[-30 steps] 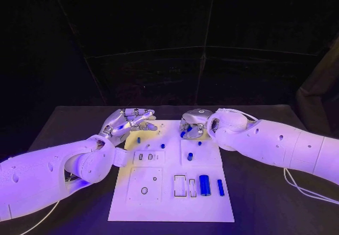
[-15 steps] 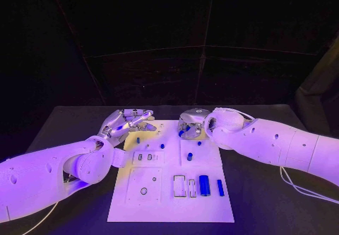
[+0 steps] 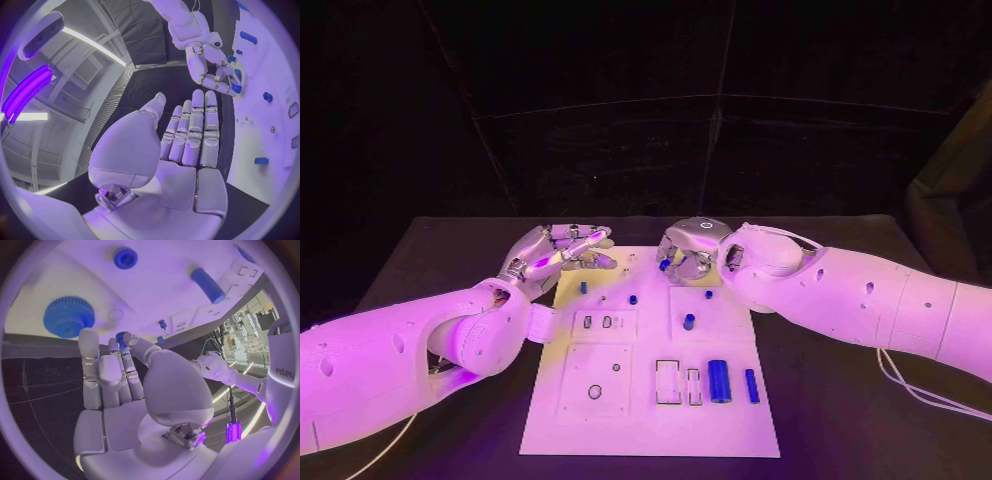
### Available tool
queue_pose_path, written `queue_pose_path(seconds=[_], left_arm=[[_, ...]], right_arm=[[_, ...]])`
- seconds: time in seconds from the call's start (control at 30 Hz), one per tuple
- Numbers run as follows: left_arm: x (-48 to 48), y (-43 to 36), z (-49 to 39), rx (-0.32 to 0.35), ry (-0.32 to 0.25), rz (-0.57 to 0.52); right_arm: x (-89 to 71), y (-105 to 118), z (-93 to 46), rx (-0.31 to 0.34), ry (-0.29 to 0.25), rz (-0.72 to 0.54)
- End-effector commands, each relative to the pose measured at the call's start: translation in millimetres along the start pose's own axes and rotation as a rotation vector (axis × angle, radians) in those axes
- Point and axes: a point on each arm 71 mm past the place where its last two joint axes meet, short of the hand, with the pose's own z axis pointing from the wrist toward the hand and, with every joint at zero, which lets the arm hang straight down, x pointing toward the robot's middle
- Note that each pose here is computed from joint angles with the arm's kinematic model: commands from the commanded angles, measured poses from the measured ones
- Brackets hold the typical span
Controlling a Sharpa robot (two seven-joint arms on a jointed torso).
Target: Assemble the parts on the task board
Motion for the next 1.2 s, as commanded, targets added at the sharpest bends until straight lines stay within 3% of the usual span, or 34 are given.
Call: queue_pose_path(seconds=[0.03,0.4,0.67,1.2], left_arm=[[-1.1,-0.8,0.2,-0.005,-0.003,-0.011],[-3.6,-0.3,1.3,-0.011,-0.024,-0.033],[-3.6,-0.3,1.9,-0.011,-0.024,-0.034],[-3.9,-1.3,2.6,-0.01,-0.022,-0.035]], right_arm=[[-11.2,1.3,1.1,-0.016,-0.142,0.017],[-8.1,0.5,19.6,0.006,-0.158,0.016],[-1.2,8.1,34.7,-0.008,-0.1,0.013],[3.6,18.9,48.2,-0.012,-0.061,0.0]])
